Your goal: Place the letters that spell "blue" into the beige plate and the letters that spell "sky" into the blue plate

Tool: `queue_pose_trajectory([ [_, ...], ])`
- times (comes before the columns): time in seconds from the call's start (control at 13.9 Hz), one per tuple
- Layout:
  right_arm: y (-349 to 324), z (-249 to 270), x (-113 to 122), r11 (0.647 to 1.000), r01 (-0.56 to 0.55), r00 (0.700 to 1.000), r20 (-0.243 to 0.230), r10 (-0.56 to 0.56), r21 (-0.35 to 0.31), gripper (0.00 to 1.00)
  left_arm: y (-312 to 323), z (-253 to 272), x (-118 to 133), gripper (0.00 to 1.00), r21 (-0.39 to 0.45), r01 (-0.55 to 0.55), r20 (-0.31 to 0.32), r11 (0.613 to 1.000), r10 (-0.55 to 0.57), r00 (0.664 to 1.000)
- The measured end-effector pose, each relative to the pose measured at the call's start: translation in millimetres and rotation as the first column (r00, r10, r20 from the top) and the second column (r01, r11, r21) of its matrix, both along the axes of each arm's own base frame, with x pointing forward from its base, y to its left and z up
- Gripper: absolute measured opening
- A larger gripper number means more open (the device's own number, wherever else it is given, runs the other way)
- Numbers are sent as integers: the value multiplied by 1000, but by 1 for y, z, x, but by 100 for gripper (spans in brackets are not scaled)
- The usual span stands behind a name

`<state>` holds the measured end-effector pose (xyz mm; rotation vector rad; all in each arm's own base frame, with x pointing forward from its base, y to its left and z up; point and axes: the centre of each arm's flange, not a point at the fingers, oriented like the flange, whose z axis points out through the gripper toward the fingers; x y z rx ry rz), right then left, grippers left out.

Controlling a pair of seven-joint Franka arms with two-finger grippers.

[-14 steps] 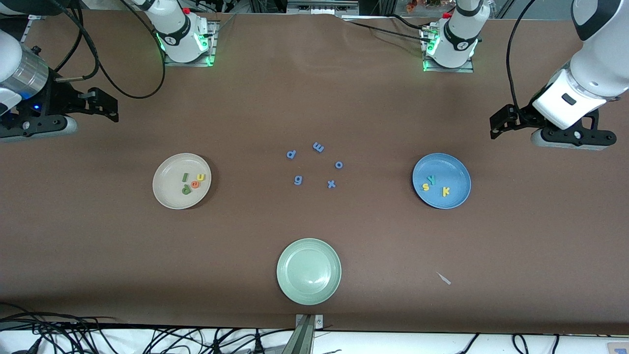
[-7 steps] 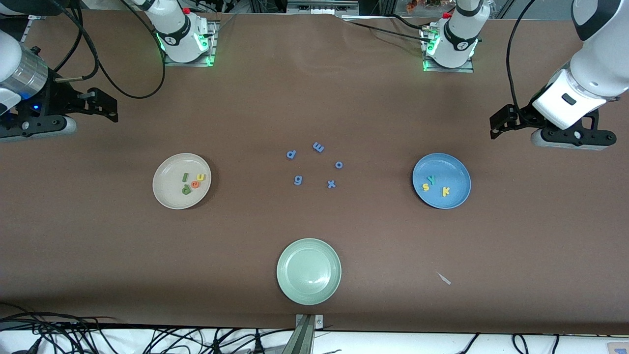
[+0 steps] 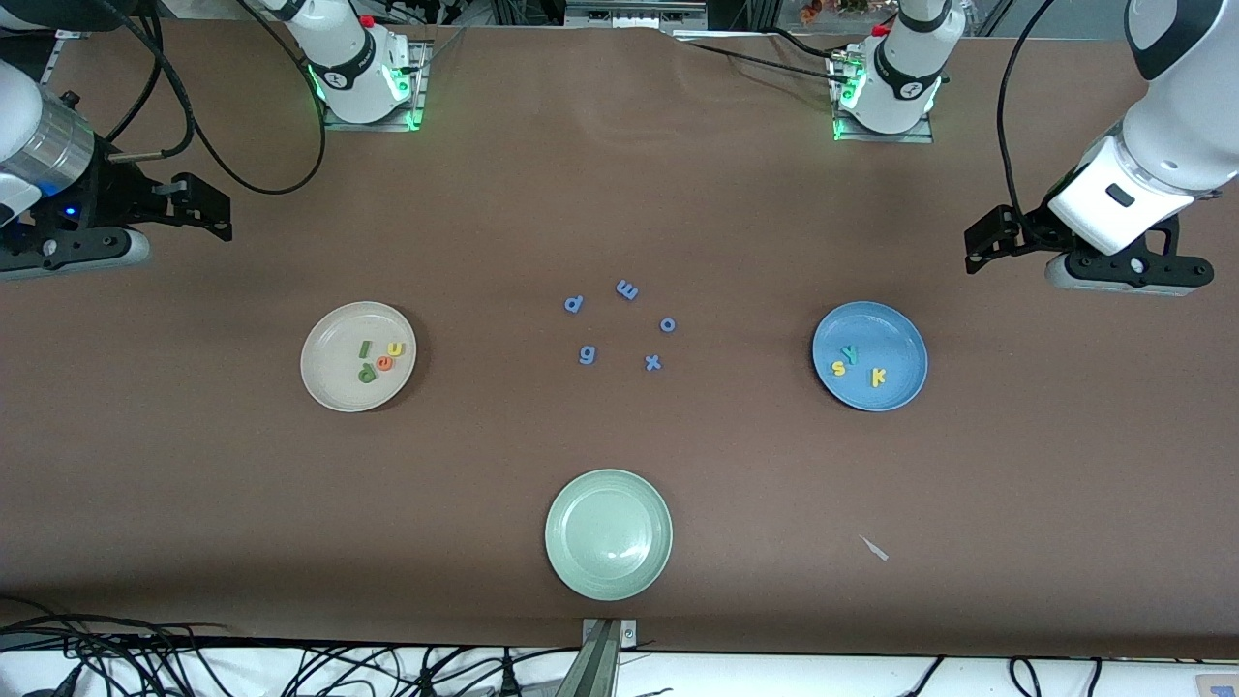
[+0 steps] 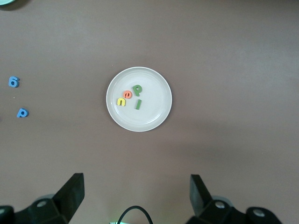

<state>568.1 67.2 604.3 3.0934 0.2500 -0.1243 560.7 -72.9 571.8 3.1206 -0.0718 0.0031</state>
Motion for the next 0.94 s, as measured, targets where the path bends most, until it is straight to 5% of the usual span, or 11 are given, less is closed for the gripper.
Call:
queue_pose_trajectory([
  [0.36, 0, 4, 7, 1000, 0, 998, 57, 0, 8, 100, -2, 0, 0, 100, 0, 3, 0, 1000, -3, 1000],
  [0.94, 1, 1, 9, 1000, 0, 998, 58, 0, 9, 100, -5, 0, -1, 100, 0, 8, -1, 1000, -8, 1000],
])
